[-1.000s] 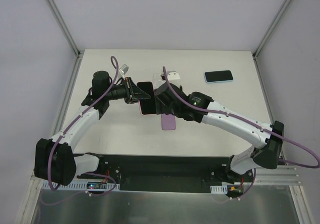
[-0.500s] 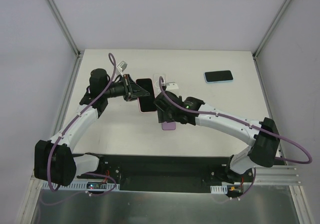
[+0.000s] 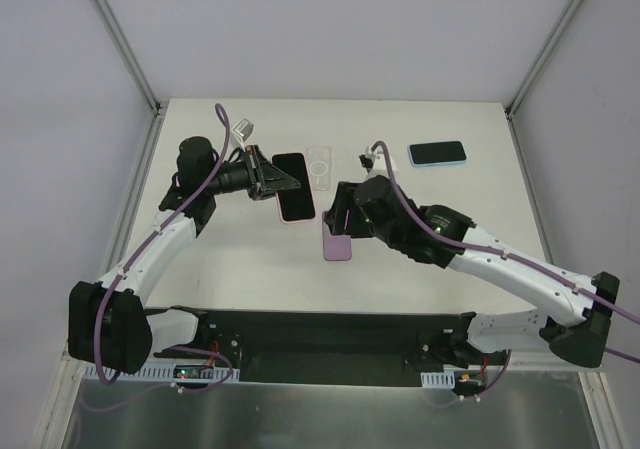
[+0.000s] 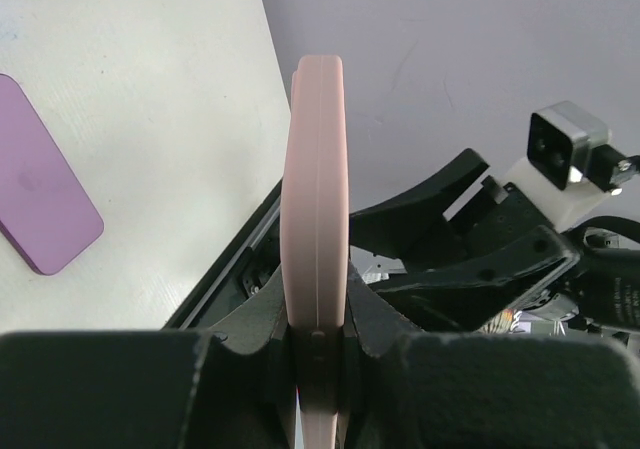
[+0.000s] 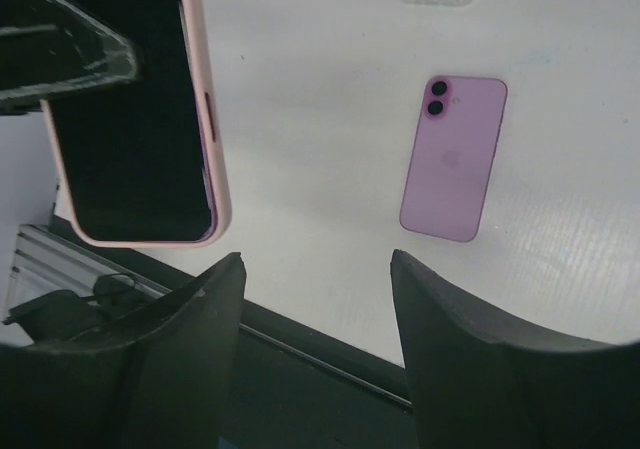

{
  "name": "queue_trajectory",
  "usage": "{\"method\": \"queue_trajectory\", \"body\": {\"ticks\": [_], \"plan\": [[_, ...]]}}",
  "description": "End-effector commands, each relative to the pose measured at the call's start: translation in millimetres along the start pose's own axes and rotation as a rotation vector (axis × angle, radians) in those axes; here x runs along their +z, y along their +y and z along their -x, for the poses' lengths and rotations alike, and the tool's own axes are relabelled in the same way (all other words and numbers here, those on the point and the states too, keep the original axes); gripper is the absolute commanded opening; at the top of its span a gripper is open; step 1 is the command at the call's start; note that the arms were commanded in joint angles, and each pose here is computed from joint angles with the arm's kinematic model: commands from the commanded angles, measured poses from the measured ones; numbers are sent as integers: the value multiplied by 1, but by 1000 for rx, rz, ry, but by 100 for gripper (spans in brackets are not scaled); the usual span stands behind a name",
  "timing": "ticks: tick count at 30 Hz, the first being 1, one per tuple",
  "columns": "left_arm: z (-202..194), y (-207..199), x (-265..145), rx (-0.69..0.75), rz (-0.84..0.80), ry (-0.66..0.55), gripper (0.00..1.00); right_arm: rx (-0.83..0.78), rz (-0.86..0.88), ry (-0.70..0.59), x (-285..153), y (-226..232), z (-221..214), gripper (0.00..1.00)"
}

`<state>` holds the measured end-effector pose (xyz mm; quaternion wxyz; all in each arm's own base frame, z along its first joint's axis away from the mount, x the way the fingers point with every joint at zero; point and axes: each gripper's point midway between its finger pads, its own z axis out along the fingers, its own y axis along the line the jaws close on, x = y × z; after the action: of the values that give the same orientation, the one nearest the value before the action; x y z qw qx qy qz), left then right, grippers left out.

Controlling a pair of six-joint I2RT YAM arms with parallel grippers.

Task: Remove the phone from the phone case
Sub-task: Remove the phone case from the phone.

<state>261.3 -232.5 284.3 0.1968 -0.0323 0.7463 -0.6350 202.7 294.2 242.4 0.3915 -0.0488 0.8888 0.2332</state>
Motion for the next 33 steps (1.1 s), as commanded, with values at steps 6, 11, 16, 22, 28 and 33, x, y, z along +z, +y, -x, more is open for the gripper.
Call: {"method": "queue_trajectory", "body": {"ticks": [6, 11, 16, 22, 28, 33], "plan": [[-2, -38, -7, 108, -100, 1, 0, 177, 113, -67, -3, 11, 27, 62], [-2, -39, -8, 110, -104, 1, 0, 193, 156, -40, 5, 20, 25, 62], [-1, -38, -7, 108, -103, -2, 0, 205, 185, -39, 6, 24, 23, 62], [0, -35, -6, 99, -97, -1, 0, 211, 201, -46, 0, 24, 24, 62], [1, -37, -6, 103, -100, -1, 0, 206, 198, -31, 2, 23, 19, 62], [1, -34, -5, 98, -97, 1, 0, 212, 206, -53, -5, 22, 25, 62]]}}
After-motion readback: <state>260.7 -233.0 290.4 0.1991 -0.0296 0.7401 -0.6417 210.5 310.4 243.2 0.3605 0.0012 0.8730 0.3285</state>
